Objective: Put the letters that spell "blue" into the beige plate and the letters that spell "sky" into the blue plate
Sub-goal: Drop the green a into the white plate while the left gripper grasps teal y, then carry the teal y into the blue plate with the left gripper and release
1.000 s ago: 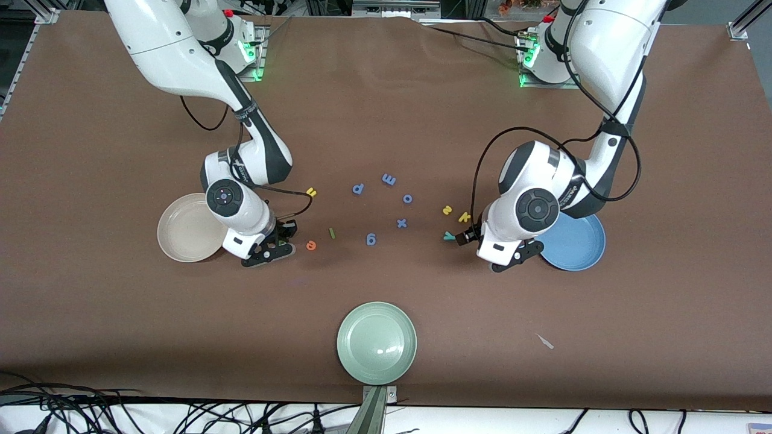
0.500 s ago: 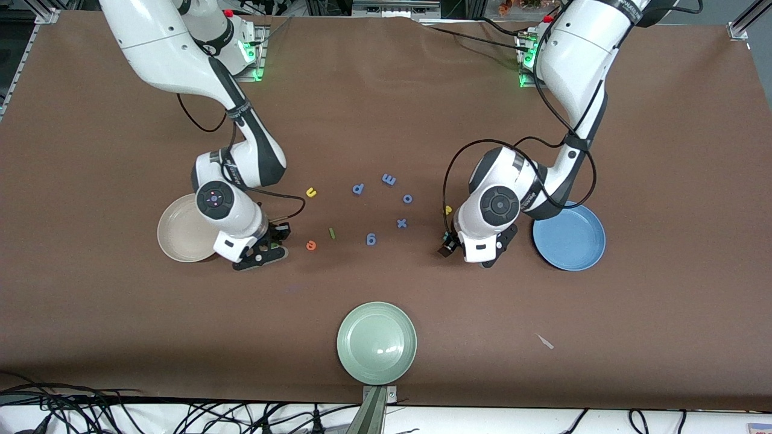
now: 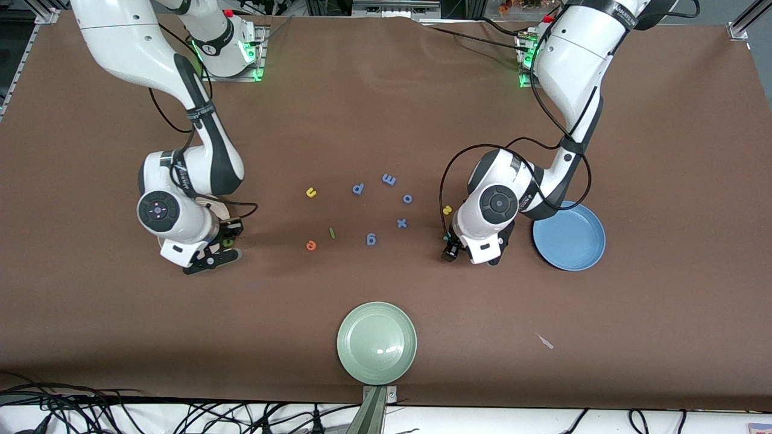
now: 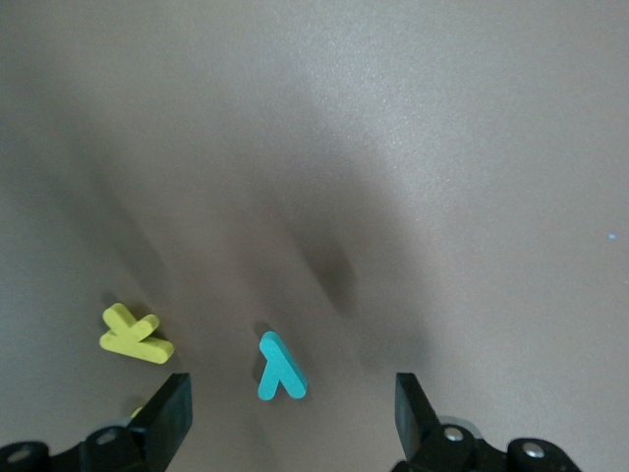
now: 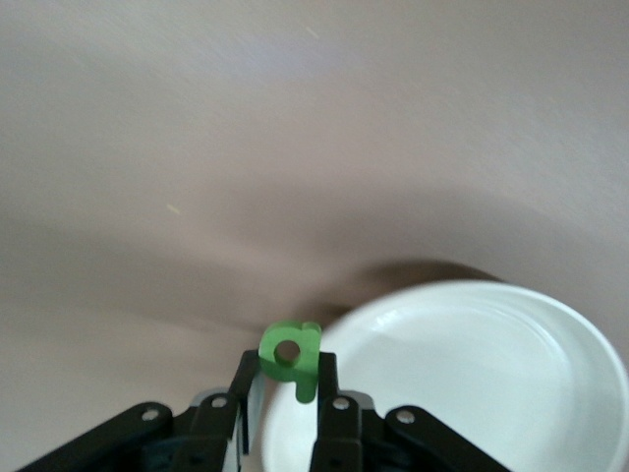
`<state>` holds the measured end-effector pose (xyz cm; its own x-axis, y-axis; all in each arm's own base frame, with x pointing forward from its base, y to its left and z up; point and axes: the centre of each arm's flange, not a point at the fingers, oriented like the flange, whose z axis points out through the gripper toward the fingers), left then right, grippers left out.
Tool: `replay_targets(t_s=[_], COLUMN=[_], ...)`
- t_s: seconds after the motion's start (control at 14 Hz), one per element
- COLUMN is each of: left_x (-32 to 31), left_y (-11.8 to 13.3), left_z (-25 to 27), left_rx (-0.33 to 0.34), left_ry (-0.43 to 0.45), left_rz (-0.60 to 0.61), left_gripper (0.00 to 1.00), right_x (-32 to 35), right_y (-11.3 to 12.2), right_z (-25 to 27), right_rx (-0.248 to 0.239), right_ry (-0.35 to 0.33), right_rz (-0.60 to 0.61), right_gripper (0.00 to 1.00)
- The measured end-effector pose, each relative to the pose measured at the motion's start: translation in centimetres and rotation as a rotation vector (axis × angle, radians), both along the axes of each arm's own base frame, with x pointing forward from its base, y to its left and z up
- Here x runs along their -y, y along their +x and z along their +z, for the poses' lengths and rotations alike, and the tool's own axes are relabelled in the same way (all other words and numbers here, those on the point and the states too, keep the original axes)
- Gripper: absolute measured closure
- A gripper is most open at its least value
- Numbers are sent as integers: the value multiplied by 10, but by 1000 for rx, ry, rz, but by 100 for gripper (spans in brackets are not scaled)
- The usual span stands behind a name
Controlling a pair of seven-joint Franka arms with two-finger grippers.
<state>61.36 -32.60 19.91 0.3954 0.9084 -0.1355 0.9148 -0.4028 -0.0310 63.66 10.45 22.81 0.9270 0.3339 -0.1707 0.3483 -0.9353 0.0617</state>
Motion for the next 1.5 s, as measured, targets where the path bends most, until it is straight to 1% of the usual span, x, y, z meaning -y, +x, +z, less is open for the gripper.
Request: replay_targets(t_s=[0.21,0.29,0.43,0.5,0.57,0.64,0.71,0.79,0.86,0.93,1.07,1.14,1.21,1.5], left_x=[-1,0,1,1,2,4,5,6,8,9,11,11,11,10], left_y=[-4,-6,-11,-14,-15,-16,-17,-18,-19,-20,-21,-21,-21,-20], left_z=[-10,-14,-20,-22,-24,-24,-25,-25,-25,-25,-25,-25,-25,-24], left_rx=[24,29,24,18,15,14,14,14,13,13,14,14,15,18], left_ry=[-9,-10,-8,-5,-3,-3,-3,-3,-2,-2,-3,-3,-3,-3], left_rz=[55,65,67,65,65,65,65,62,60,59,57,57,57,59], left_gripper=[8,11,12,16,16,22,35,44,44,52,70,70,74,74], right_x=[25,28,33,35,34,32,26,18,7,-4,-32,-48,-64,-123], right_y=[-1,-2,-2,-2,-2,-2,-2,-1,0,0,1,1,1,-5], right_z=[-1,-1,-2,-2,-2,-2,-1,1,3,5,12,15,18,12], right_rx=[-35,-44,-50,-50,-50,-49,-47,-43,-37,-33,-18,-10,-2,15], right_ry=[-22,-26,-28,-28,-28,-25,-20,-9,14,39,70,78,84,73], right_rz=[-10,-15,-22,-25,-25,-21,-14,-8,-19,-39,-75,-94,-112,-201], right_gripper=[74,74,59,48,39,27,18,4,0,0,0,0,0,0])
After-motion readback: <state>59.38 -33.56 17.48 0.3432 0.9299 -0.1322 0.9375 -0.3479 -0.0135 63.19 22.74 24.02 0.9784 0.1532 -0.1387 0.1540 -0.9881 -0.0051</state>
